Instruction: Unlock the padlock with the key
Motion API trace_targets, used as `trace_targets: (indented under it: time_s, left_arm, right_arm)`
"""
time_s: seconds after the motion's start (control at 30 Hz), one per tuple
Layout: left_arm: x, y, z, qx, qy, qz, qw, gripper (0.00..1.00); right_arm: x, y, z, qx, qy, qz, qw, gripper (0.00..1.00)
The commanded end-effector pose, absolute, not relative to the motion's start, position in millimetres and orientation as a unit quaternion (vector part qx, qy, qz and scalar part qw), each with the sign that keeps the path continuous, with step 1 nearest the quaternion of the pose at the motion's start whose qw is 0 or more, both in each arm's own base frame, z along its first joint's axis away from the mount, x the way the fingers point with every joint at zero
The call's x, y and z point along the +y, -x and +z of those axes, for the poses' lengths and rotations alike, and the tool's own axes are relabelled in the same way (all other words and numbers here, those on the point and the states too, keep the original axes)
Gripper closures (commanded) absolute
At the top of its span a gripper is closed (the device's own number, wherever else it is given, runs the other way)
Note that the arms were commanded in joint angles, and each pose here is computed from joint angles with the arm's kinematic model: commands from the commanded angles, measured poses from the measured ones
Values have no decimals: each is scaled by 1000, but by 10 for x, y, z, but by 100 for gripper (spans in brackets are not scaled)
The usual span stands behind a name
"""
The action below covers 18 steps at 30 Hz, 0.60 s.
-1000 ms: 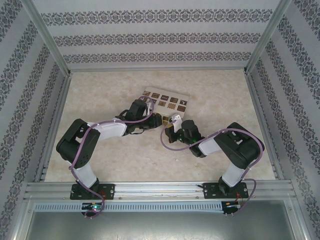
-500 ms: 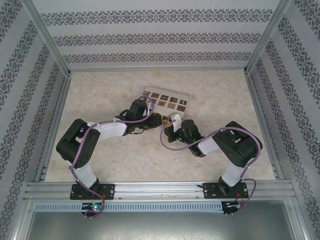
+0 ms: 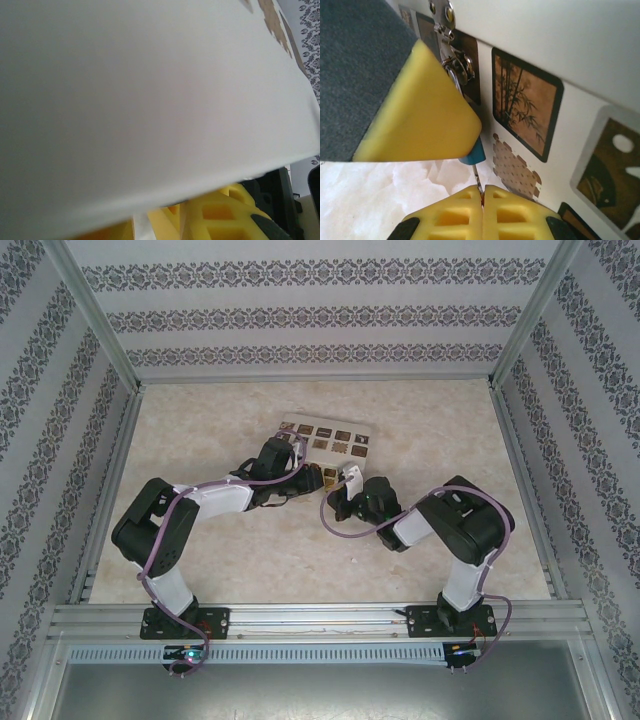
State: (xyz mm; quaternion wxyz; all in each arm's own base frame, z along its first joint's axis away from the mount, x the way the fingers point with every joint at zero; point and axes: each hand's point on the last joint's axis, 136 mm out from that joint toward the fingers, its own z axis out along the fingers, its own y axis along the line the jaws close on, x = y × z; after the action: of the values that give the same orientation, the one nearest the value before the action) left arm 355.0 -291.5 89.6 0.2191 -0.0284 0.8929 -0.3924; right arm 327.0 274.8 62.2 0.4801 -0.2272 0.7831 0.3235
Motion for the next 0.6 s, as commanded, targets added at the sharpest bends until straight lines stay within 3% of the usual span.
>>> trace_targets:
  time_s: [0.0,0.57]
  left_arm:
    - [-3139,-3473,1287,867,-11,-445,223,76]
    - [-3158,-3462,1226,869,-14,-446,213,76]
  right_arm:
    - [2901,-3457,1065,730,223,364,533,100]
    - [2934,-3568,1163,722,219,378,537,100]
